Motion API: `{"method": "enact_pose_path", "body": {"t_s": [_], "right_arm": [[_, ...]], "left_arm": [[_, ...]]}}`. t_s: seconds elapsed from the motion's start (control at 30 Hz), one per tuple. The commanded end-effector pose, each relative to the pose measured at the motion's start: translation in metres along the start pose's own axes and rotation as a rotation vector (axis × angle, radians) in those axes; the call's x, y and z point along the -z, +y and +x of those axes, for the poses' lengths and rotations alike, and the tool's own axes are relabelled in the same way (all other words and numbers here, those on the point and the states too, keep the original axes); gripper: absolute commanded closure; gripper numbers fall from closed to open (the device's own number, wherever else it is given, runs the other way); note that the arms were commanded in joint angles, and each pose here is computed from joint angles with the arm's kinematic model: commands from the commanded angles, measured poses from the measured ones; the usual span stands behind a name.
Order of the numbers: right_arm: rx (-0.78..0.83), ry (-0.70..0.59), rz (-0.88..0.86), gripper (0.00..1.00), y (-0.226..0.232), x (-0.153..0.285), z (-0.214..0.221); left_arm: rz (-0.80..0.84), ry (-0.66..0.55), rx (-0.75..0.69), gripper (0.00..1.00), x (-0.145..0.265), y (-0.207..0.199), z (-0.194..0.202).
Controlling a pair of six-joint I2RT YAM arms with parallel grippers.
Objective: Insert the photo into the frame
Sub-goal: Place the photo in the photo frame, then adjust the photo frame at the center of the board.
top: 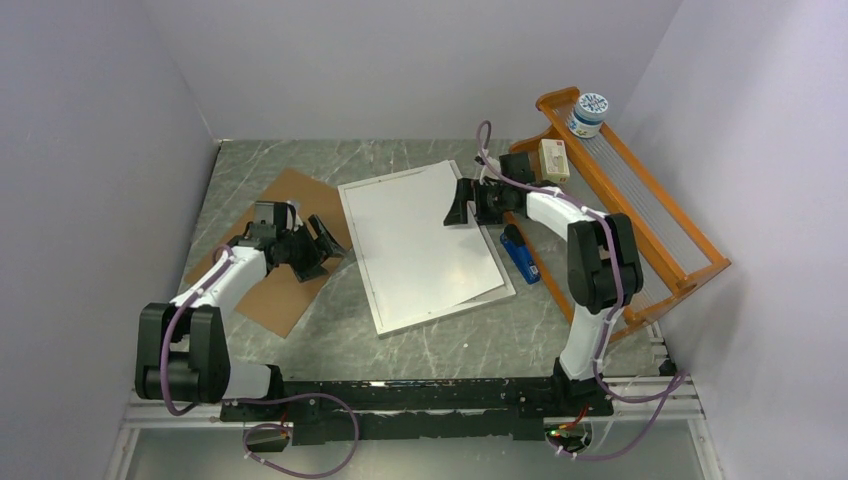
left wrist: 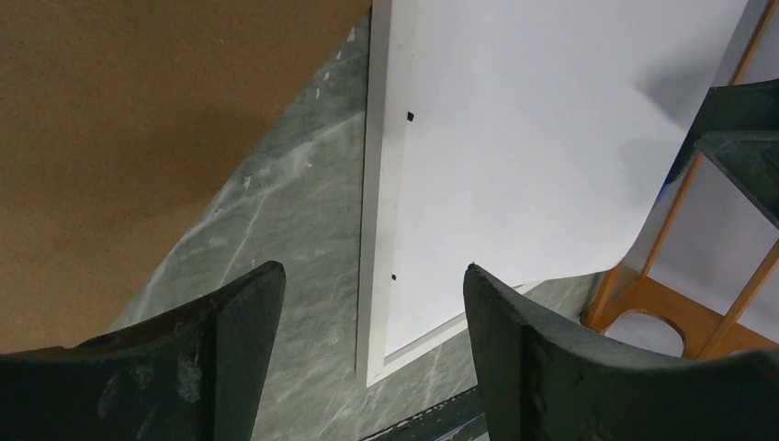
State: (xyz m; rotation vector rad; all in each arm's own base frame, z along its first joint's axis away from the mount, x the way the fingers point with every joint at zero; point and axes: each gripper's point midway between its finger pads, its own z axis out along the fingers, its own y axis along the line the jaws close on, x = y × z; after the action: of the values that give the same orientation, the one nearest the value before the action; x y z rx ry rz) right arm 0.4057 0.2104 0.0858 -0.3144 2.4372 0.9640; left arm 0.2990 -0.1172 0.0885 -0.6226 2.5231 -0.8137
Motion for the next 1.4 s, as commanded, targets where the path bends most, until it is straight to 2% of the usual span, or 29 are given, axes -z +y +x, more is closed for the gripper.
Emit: {"method": "enact_pose_path", "body": {"t_s": [0.0,0.2,0.37,0.87,1.03,1.13,1.23,1.37], "right_arm": [[0.052,-0.066,0.128,0.01,-0.005,0.021,-0.018],[0.021,-0.121,0.36,0.01,-0.033,0.043,-0.026],[-0.003,-0.094,0.37,0.01,-0.035,0.042,-0.016],[-0.003,-0.024,0.485,0.01,-0.054,0.0,-0.001],[0.001,0.009,0.471,0.01,-0.051,-0.009,0.01],[0.018,0.038,0.389,0.01,-0.037,-0.01,0.022],[0.021,0.064,0.34,0.01,-0.028,-0.004,0.04],[0.0,0.076,0.344,0.01,-0.027,0.005,0.059]], "left_arm": [[0.024,-0.053,-0.047,0.24,0.015,-0.015,-0.011],[0.011,-0.06,-0.043,0.23,0.016,-0.012,-0.009],[0.011,-0.053,-0.029,0.23,0.012,-0.009,-0.006],[-0.001,0.008,0.055,0.22,-0.021,0.005,0.006],[-0.022,0.05,0.037,0.22,-0.034,0.006,0.011],[-0.043,0.079,0.021,0.22,-0.042,0.008,0.017],[-0.12,0.1,-0.004,0.22,-0.051,0.016,0.019],[-0.124,0.119,-0.022,0.23,-0.063,0.012,0.014]]}}
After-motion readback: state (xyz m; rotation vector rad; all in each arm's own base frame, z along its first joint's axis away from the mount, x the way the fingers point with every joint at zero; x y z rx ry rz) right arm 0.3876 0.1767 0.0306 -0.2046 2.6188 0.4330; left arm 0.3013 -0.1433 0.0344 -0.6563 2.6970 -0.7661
